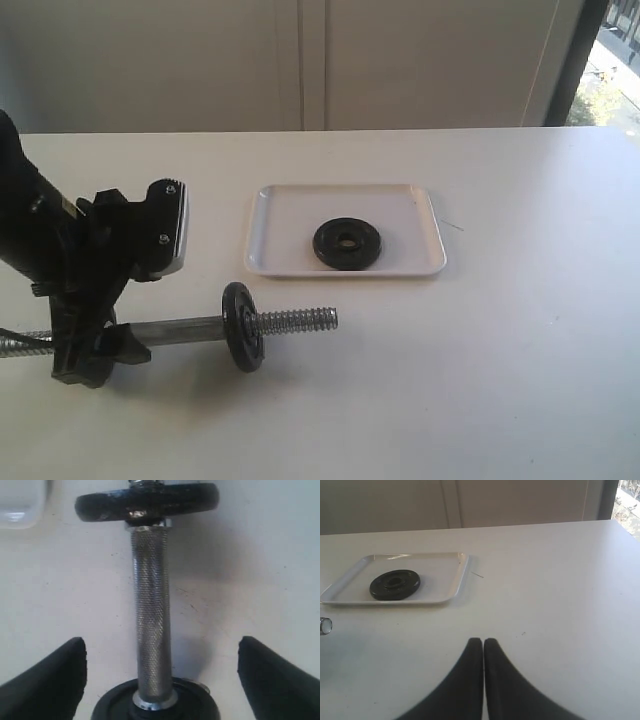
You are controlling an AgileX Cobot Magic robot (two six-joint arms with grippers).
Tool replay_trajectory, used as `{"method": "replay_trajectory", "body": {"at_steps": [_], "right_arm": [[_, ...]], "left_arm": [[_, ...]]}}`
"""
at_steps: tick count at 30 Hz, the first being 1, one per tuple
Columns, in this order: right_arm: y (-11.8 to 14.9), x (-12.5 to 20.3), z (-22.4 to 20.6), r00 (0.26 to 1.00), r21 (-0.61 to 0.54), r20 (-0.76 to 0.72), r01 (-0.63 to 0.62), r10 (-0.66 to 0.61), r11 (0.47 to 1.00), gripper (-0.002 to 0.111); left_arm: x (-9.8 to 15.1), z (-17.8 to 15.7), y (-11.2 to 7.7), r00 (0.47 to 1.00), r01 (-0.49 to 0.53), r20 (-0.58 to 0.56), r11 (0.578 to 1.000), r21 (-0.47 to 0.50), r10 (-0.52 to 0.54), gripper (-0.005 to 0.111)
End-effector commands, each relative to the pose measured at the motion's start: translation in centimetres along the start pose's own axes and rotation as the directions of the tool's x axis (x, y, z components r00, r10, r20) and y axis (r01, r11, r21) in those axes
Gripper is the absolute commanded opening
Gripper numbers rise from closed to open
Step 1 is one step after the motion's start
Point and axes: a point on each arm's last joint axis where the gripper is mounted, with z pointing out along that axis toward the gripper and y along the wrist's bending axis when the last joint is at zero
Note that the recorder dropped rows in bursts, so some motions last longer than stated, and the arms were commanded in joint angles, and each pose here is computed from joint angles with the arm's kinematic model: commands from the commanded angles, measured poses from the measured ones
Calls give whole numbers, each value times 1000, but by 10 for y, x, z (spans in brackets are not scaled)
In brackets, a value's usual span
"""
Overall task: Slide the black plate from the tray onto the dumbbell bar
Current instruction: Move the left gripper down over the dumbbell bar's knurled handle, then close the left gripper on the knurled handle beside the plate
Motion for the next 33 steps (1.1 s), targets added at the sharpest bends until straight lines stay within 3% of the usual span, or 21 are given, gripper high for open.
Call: {"method": "replay_trajectory", "body": {"at_steps": [1, 13, 18, 25, 33], "right_arm": [[0, 0, 0, 1000, -2, 10, 7, -7, 1000, 1], [0, 0, 0, 1000, -2, 10, 7, -7, 1000, 1], [0, 0, 0, 1000, -2, 10, 7, -7, 1000, 1], [0, 0, 0, 1000, -3, 10, 4, -4, 1000, 1], [0, 0, 0, 1000, -2, 10, 5, -5, 1000, 1]], "left_arm": [[0, 4, -2, 1000, 6, 22, 999, -35, -6, 84], [-2, 9, -1, 998, 36, 53, 997, -64, -33, 84], [3, 36, -2, 999, 48, 6, 999, 14, -48, 84], [2, 53, 2, 996, 92, 21, 996, 4, -92, 84], [2, 66, 1, 1000, 23, 12, 999, 34, -23, 84]]}}
